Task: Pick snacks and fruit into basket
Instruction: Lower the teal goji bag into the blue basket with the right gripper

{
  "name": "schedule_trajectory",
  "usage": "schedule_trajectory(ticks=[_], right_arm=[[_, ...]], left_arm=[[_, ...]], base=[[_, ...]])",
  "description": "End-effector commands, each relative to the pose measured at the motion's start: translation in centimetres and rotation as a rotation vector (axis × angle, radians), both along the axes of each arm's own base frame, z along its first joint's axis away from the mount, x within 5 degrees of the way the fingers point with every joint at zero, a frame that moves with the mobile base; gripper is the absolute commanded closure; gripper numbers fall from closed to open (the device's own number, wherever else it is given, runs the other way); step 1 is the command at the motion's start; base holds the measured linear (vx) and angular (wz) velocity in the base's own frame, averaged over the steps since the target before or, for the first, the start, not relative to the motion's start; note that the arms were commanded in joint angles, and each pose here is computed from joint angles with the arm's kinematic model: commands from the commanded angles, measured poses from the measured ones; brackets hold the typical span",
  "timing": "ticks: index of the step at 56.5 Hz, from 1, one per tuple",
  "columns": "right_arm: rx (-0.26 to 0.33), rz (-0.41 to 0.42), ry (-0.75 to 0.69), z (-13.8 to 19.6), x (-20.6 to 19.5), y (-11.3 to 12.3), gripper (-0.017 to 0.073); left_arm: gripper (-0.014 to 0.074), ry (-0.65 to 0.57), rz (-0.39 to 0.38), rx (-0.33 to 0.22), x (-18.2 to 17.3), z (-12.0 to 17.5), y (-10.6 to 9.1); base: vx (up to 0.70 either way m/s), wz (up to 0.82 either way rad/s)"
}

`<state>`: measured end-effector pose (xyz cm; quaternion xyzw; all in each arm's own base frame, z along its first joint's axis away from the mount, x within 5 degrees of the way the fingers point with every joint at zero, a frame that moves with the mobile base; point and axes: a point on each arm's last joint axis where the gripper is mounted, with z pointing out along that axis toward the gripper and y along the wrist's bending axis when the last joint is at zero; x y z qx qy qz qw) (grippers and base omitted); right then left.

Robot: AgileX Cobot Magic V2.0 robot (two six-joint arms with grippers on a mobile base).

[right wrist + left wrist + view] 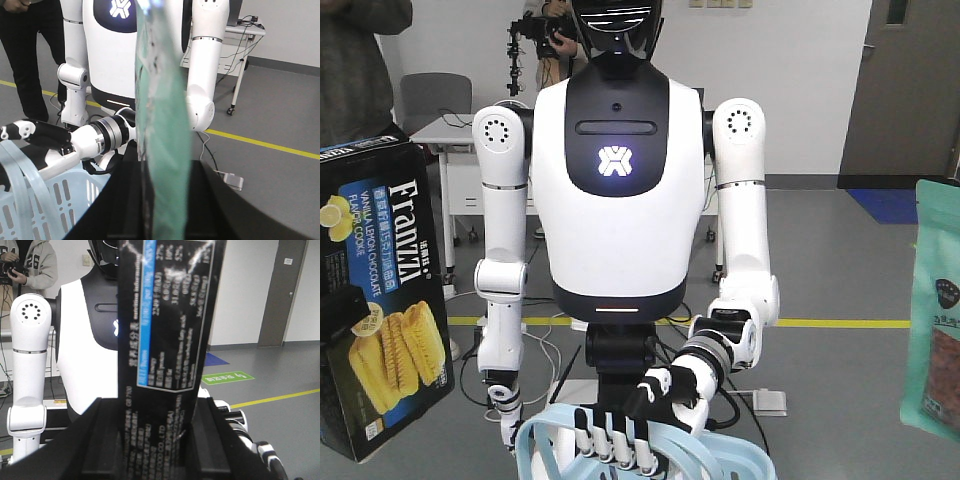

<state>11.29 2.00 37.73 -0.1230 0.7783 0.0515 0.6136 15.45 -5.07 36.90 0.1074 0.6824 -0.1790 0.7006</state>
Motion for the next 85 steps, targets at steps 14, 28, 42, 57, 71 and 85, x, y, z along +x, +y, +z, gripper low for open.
schedule_trajectory(ticks=[14, 28, 42, 57, 71, 85], right_arm=[[0.036, -0.035, -0.102, 1.7, 0.0, -0.2, 0.0568], [0.091, -0.019, -0.099, 1.8, 0.0, 0.0, 0.0568], [0.111, 0.078, -0.056, 1.3, 0.9, 1.1, 0.0568], [-0.111, 0.265, -0.113, 1.1, 1.0, 2.9, 0.0568], [-0.306, 0.439, -0.199, 1.1, 0.7, 4.6, 0.0568], [-0.456, 0.598, -0.232, 0.6, 1.5, 6.8, 0.0568]], left_arm=[[0.0591, -0.040, -0.029, -0.035, -0.4, 1.3, -0.2], [0.0591, -0.034, -0.001, -0.033, -0.3, 1.3, 0.0], [0.0591, -0.035, 0.021, -0.013, -0.3, 1.3, 0.2], [0.0591, -0.053, 0.014, 0.061, -0.3, 1.2, 0.1], [0.0591, -0.062, -0.025, 0.059, -0.5, 1.2, -0.2], [0.0591, -0.060, -0.026, 0.056, -0.4, 1.2, -0.2]], base=[[0.00, 0.00], [0.00, 0.00], [0.00, 0.00], [0.00, 0.00], [0.00, 0.00], [0.00, 0.00]])
